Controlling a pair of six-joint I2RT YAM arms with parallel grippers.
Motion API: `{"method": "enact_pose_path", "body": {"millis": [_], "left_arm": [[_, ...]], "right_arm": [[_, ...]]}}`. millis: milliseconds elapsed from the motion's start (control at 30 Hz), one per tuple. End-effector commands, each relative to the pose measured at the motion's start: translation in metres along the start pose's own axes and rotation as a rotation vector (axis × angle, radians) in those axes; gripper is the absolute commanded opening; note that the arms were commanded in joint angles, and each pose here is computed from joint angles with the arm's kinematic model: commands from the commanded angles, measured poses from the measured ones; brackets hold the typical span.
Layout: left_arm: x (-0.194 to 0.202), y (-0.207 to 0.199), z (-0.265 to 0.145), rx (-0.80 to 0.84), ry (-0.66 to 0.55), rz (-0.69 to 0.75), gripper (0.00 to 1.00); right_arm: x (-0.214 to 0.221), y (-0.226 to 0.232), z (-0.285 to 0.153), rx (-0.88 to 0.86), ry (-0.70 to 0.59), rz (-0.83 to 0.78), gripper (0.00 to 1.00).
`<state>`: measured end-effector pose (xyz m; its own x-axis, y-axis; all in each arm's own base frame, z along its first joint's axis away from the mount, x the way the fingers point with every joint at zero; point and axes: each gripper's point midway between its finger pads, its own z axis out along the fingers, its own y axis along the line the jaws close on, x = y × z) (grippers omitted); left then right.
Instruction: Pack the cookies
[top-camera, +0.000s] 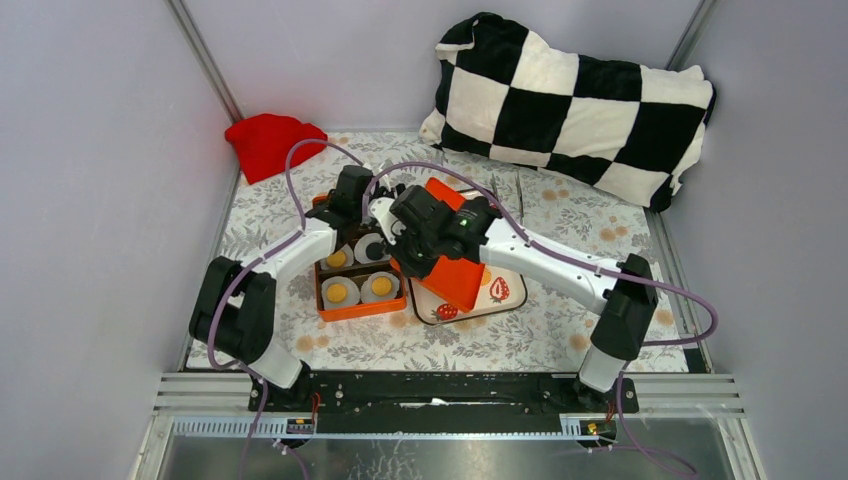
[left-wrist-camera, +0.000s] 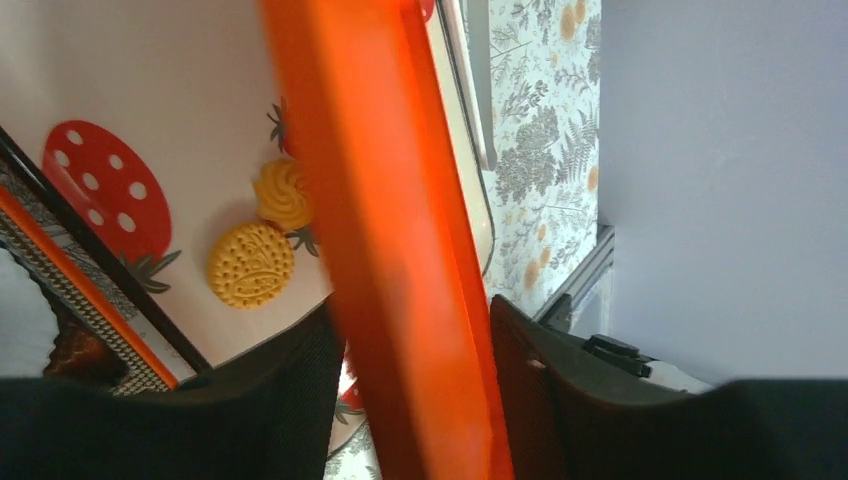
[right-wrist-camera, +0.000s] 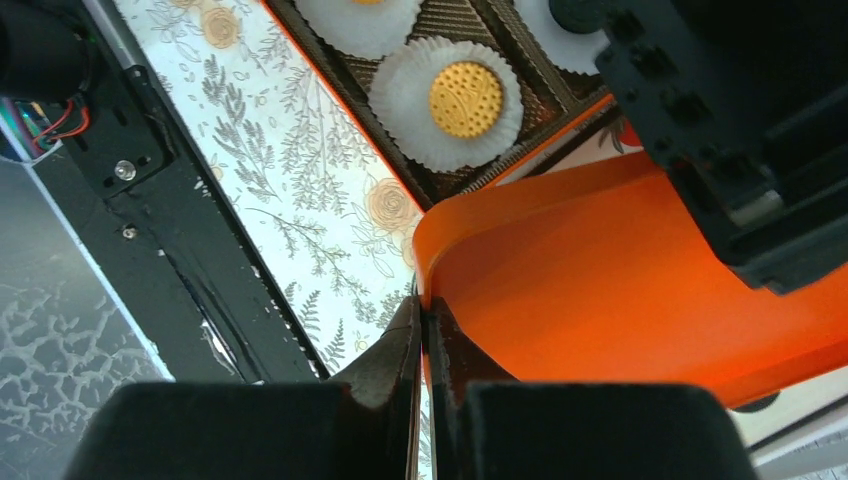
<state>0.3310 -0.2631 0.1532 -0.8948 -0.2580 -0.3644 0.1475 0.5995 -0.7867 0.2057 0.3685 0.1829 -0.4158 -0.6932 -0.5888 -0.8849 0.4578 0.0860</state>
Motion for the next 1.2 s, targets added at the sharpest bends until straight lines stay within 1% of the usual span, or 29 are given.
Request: {"method": "enact_pose_path", "body": {"millis": [0, 67, 133, 200, 233, 300, 367, 433, 500, 600, 667, 767, 900, 1067, 1167], "left_arm": [[0.003, -0.012, 0.004, 0.077, 0.022, 0.038, 0.5], [0.004, -0.016, 0.003, 0.091, 0.033, 0.04, 0.31], [0.003, -0.015, 0.003, 0.068, 0.039, 0.036, 0.17], [0.003, -0.01, 0.002, 0.031, 0.041, 0.032, 0.07], [0.003, -0.006, 0.002, 0.009, 0.043, 0.031, 0.01], [0.002, -0.002, 0.003, -0.017, 0.041, 0.024, 0.0], [0.0, 0.002, 0.003, -0.048, 0.037, 0.012, 0.0], [-0.005, 0.003, 0.003, -0.066, 0.04, -0.002, 0.0], [-0.012, 0.0, 0.004, -0.069, 0.042, -0.017, 0.0], [-0.025, -0.007, 0.005, -0.067, 0.055, -0.031, 0.0], [-0.034, -0.012, 0.006, -0.075, 0.064, -0.03, 0.0], [-0.048, -0.017, 0.004, -0.092, 0.061, -0.018, 0.0], [-0.048, -0.021, -0.001, -0.096, 0.081, -0.019, 0.0], [-0.04, -0.022, -0.013, -0.114, 0.1, -0.01, 0.0], [-0.033, -0.023, -0.021, -0.119, 0.116, -0.007, 0.0]], "right_arm": [[-0.022, 0.01, -0.004, -0.019, -0.051, -0.065, 0.0], [-0.02, 0.009, -0.001, -0.012, -0.046, -0.063, 0.0], [-0.018, 0.006, 0.001, 0.002, -0.046, -0.057, 0.0], [-0.017, -0.001, 0.0, 0.051, -0.056, -0.037, 0.02], [-0.017, -0.005, -0.002, 0.081, -0.059, -0.028, 0.09], [-0.018, -0.022, -0.008, 0.212, -0.08, -0.008, 0.3], [-0.018, -0.032, -0.017, 0.322, -0.093, -0.02, 0.44], [-0.015, -0.036, -0.025, 0.414, -0.103, -0.045, 0.55], [-0.01, -0.036, -0.03, 0.49, -0.105, -0.07, 0.6], [-0.001, -0.034, -0.032, 0.578, -0.11, -0.105, 0.63], [0.003, -0.035, -0.032, 0.633, -0.125, -0.118, 0.63], [0.014, -0.04, -0.03, 0.708, -0.113, -0.13, 0.63], [0.027, -0.057, -0.023, 0.833, -0.086, -0.133, 0.63], [0.027, -0.081, -0.021, 1.054, -0.129, -0.148, 0.62], [0.023, -0.087, -0.016, 1.124, -0.154, -0.155, 0.59]]}}
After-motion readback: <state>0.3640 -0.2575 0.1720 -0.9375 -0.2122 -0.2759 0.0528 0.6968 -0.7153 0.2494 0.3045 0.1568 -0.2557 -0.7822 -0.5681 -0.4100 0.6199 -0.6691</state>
